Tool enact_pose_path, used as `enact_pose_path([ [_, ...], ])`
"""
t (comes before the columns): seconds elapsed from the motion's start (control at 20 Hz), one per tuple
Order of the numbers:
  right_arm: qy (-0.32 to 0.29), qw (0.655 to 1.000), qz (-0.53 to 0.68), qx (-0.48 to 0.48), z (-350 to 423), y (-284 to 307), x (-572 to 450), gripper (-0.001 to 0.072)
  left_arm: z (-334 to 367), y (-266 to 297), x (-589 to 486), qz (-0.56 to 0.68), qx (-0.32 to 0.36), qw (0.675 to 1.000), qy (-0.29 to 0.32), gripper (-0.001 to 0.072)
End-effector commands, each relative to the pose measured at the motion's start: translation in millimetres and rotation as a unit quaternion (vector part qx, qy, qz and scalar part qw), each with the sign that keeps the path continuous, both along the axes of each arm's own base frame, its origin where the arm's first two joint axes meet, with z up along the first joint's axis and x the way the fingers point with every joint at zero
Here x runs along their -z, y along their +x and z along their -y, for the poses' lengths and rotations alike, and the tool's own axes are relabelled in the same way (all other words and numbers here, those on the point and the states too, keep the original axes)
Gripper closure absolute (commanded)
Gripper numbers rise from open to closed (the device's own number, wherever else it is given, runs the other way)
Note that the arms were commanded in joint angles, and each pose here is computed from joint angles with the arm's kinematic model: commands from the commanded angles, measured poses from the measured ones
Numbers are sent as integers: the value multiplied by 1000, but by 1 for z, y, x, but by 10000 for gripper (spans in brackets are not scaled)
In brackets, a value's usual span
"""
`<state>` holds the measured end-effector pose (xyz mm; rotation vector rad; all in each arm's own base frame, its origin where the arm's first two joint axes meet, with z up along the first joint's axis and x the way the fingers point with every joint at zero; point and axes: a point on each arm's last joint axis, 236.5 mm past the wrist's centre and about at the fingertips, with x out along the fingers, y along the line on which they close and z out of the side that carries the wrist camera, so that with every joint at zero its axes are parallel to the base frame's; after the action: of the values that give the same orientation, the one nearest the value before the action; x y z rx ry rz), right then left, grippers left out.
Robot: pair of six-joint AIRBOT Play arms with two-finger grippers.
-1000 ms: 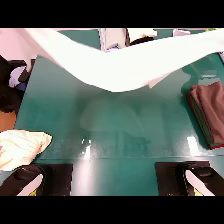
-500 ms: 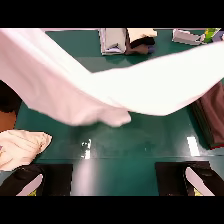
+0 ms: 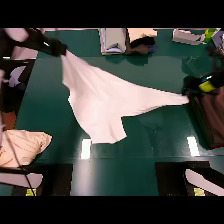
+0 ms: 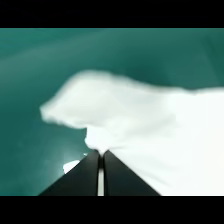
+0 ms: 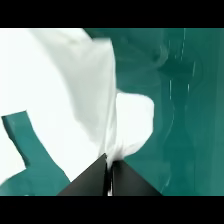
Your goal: Fold the shirts.
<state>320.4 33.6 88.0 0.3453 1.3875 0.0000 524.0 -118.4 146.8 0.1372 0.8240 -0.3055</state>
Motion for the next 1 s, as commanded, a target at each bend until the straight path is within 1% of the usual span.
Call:
enact_pose_path([
  [0.0,4,999,-42,-9,-16,19,70,694,9,12,92,-93,2,996,0,675],
  [0.1,3,999,-43,-8,-18,30,83,693,7,12,94,-96,1,995,3,673],
  [0.15,3,999,-40,-7,-18,36,84,693,6,11,92,-96,1,995,4,630],
  [0.2,2,999,-33,-5,-16,42,82,691,2,10,89,-100,-3,995,3,370],
  [0.25,3,1000,-20,-1,-13,50,76,679,-2,7,87,-109,-15,994,-2,253],
  [0.3,1,1000,-3,-1,-8,59,66,488,-9,3,83,-119,-28,993,-8,253],
  [0.35,0,1000,11,6,-1,66,55,283,-18,-3,79,-127,-36,991,-9,253],
  [0.4,-1,1000,21,12,8,69,41,213,-28,-11,73,-135,-42,990,-8,253],
  [0.5,-6,999,42,25,27,69,19,213,-48,-33,65,-165,-64,984,-10,253],
  [0.65,-9,997,59,53,46,50,7,213,-59,-75,79,-199,-78,977,-8,253],
  [0.8,-10,995,64,69,51,29,14,213,-48,-134,126,-253,-82,964,-22,252],
  [0.95,-9,995,64,74,49,14,27,214,-34,-190,175,-306,-91,946,-53,251],
])
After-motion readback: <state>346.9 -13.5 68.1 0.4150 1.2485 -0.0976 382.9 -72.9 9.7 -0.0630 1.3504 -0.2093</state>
